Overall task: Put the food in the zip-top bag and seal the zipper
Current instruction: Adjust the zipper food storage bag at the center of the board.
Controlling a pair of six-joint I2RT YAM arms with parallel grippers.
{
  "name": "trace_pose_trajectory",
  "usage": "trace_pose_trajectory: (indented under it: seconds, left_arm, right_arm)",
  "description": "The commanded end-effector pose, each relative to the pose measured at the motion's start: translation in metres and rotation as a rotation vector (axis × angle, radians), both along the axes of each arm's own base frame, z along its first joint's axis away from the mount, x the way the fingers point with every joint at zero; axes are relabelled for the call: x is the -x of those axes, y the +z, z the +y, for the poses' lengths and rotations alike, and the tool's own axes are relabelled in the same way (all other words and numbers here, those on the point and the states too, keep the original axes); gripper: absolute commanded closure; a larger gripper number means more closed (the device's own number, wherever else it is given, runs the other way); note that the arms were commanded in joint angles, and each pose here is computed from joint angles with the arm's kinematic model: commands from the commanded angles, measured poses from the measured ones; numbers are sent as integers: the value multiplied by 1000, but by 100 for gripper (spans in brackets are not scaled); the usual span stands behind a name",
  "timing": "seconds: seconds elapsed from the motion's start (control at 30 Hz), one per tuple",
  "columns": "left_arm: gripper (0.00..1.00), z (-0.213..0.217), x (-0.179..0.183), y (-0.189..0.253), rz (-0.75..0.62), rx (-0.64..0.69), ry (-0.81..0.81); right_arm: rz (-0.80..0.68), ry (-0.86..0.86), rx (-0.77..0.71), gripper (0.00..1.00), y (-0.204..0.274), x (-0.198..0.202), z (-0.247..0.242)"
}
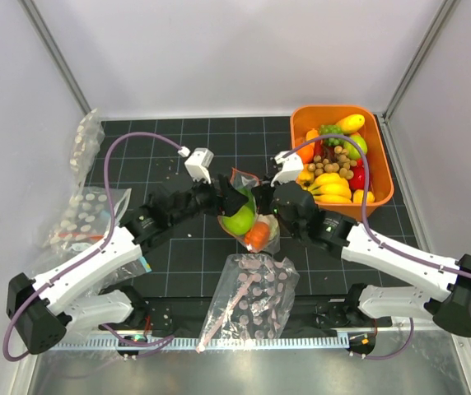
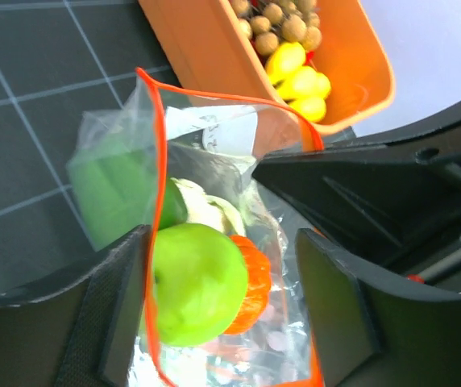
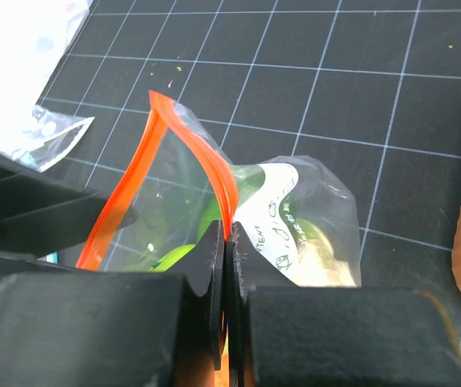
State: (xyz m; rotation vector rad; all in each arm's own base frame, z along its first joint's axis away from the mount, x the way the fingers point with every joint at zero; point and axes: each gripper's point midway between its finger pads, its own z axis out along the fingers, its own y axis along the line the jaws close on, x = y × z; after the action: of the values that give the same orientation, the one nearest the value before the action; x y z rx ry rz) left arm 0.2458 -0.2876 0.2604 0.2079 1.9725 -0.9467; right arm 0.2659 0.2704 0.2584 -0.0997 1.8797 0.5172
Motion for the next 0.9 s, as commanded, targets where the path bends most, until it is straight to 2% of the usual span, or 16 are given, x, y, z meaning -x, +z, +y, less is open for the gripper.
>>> trace_pose_trajectory:
  seconds: [0.0,0.03,0.2,0.27,0.4,0.43,0.53,0.6,0.67,0.7,0.8,0.87]
  left_arm:
    - [32,7,-10,22,-60,12,59]
    - [37,8,-12,20,-54,3,68]
    - [47,11,-20,5,-8,-66,116]
    - [56,14,-23,1,9,-91,135]
    - [81,15,-26,-4,22,-124,150]
    - [90,16,-26,-3,21,-126,152]
    - [100,20,-28,-3,16,-135,176]
    - [100,24,-30,-1,11,-136,196]
    - [100,29,-31,0,5,-139,219]
    - [100,33,-32,0,4,-138,237]
    - [100,47,-39,-2,3,-118,312]
    - [100,58,-46,-6,15,-102,359]
  right_arm:
    - [-13,-23,-90,99,11,-8,-1]
    - [-14,-27,-100,99,11,-11,-2]
    - [11,-1,-134,99,5,-13,-1]
    - [10,-4,-136,99,5,-15,-2]
    - [15,22,-135,99,5,-13,2]
    - [15,31,-138,99,5,-12,4]
    - [21,75,-141,94,5,-9,11]
    - [27,93,-131,90,4,-8,14]
    - [46,116,-116,76,1,-6,19]
    - [53,123,-112,63,-1,-6,21]
    - [85,154,-90,39,-8,-5,29]
    - [109,209,-90,33,-7,0,40]
